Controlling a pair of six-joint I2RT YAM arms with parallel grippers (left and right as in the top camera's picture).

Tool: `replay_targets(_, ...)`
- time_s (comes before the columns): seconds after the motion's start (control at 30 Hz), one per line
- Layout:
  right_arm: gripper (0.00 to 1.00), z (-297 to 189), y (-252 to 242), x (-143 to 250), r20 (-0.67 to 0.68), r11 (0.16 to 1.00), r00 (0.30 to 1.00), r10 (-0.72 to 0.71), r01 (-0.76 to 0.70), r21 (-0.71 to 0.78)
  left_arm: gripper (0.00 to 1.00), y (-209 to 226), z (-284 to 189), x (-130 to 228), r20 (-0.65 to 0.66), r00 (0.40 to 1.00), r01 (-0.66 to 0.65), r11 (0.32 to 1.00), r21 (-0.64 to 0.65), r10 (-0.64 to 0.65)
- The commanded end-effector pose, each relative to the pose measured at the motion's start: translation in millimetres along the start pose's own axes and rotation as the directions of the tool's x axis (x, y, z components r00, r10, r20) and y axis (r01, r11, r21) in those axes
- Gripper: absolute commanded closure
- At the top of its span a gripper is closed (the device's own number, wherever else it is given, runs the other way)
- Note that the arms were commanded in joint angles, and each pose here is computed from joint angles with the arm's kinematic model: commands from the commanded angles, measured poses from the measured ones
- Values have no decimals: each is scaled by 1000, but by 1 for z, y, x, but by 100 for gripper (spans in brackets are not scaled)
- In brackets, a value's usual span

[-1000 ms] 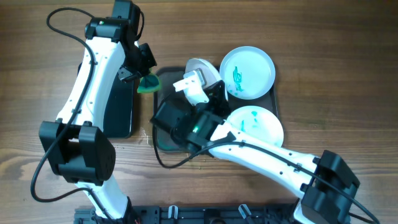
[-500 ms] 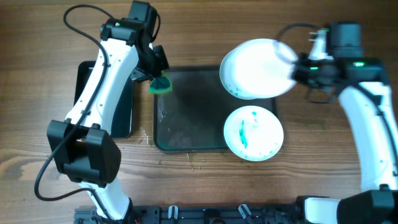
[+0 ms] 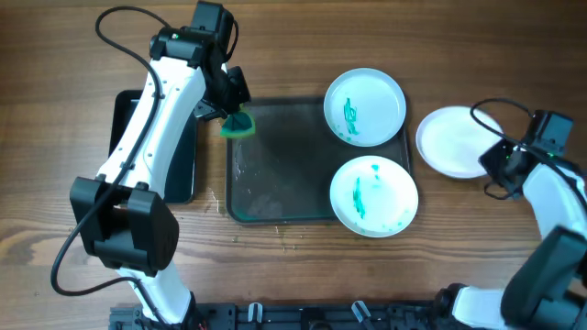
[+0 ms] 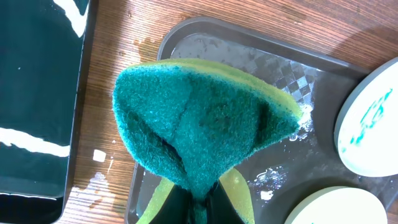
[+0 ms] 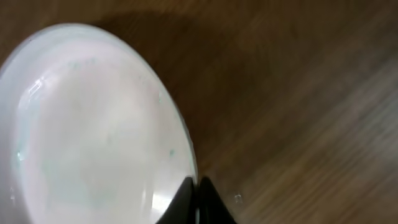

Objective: Clean dirty plates on tray and stack at the side
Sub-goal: 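Lift the cleaned plate with the right gripper and move it right, then set the plate down on the table right of the tray, then grasp the lower-right plate with the right gripper and drag it left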

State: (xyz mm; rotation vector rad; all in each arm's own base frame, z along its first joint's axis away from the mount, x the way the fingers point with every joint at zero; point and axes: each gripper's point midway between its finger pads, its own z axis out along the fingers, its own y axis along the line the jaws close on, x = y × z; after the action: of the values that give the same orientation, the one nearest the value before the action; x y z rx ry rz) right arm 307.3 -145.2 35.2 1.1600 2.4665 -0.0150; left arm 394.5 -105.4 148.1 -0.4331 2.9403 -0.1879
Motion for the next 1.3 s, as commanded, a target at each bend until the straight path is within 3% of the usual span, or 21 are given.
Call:
replay_targets(0.0, 91, 24, -7, 12, -42, 1000, 999, 6, -5, 27, 96, -7, -13, -4, 30, 999, -19, 999, 35, 18)
replay_targets(0.17, 71, 15, -1, 23, -143, 1000, 990, 3, -2, 12, 96, -7, -13, -4, 30, 999, -19, 999, 35, 18)
replay_targets(0.27, 71, -19, 11, 24, -238, 999, 970, -49, 43, -29, 96, -7, -13, -4, 30, 999, -19, 999, 35, 18)
replay_targets(0.37, 68, -52, 40, 50, -335, 958, 918, -212, 128, -257, 96, -7, -13, -4, 31, 999, -20, 999, 35, 19)
replay_targets(0.6, 64, -63, 65, 121, -431, 868, 762, -483, 352, -350, 96, -7, -13, -4, 31, 999, -21, 999, 36, 20)
replay_targets(0.67, 62, -56, 63, 137, -439, 854, 734, -519, 418, -310, 96, -7, -13, -4, 31, 999, -22, 999, 36, 20)
replay_targets(0.8, 64, -47, 59, 151, -435, 833, 711, -553, 469, -293, 96, -7, -13, -4, 31, 999, -22, 999, 36, 20)
replay_targets(0.97, 74, -41, 57, 162, -440, 829, 703, -559, 460, -318, 96, -8, -13, -4, 33, 999, -21, 999, 37, 20)
replay_targets(1.13, 74, -41, 55, 166, -449, 831, 699, -556, 454, -322, 96, -8, -13, -5, 37, 999, -22, 999, 39, 21)
replay_targets(1.27, 84, -41, 57, 167, -444, 824, 695, -566, 458, -333, 96, -8, -13, -5, 37, 999, -22, 999, 39, 21)
